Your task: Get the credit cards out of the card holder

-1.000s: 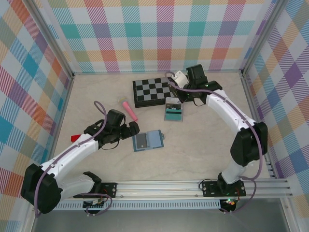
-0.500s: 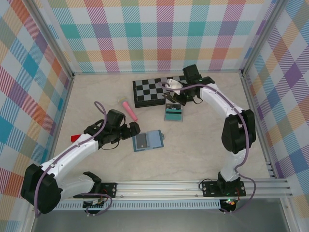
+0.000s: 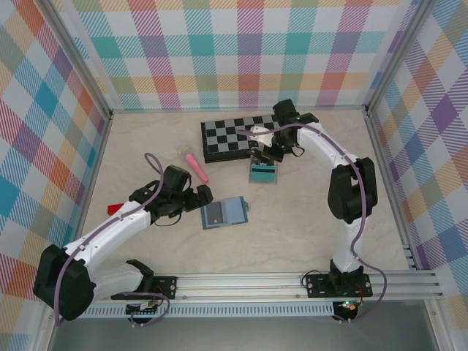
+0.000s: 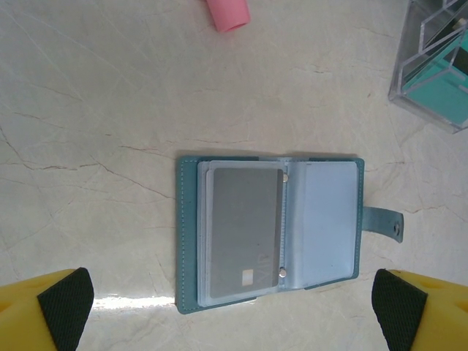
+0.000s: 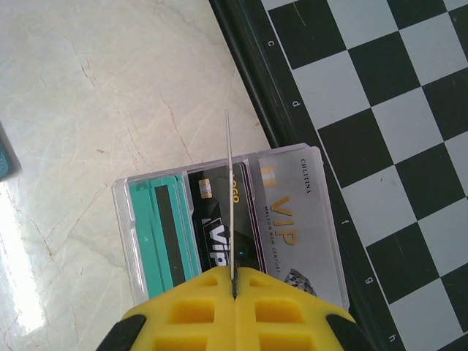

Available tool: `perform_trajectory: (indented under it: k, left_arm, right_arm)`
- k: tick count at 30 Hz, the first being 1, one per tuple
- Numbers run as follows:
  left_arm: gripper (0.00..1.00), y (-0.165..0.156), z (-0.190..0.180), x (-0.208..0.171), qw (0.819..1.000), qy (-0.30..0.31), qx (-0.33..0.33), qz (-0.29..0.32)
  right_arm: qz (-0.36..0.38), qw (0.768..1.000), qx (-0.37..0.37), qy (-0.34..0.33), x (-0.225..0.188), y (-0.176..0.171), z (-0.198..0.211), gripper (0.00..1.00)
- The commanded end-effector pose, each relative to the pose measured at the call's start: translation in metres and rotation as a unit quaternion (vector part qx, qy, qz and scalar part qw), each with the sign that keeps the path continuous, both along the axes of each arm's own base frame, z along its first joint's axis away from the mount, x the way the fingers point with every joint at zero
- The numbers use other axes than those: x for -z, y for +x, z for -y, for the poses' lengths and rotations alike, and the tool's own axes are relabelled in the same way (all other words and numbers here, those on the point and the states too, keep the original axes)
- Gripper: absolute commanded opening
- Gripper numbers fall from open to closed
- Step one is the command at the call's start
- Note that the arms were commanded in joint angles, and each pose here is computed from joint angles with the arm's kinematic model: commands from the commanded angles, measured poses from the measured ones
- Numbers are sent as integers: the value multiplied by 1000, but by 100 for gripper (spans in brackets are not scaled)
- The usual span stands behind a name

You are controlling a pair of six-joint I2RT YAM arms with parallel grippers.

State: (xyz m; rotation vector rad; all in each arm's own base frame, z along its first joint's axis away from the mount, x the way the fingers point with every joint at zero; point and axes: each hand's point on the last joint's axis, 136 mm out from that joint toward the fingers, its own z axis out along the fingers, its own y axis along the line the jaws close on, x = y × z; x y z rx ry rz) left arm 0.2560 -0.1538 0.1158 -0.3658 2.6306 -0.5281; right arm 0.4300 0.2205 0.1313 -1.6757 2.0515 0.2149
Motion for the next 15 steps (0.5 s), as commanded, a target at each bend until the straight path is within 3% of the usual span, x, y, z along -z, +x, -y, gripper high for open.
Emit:
perform_trajectory:
  k: [1, 15]
  left_arm:
    - [100, -1, -4, 7, 1000, 4, -3, -12]
    - [100, -3, -5, 12, 1000, 12, -1, -22]
  right_arm:
    - [-14, 1000, -17, -4, 3, -3, 3, 0]
    - [-17, 997, -10, -71, 23, 1, 23, 2]
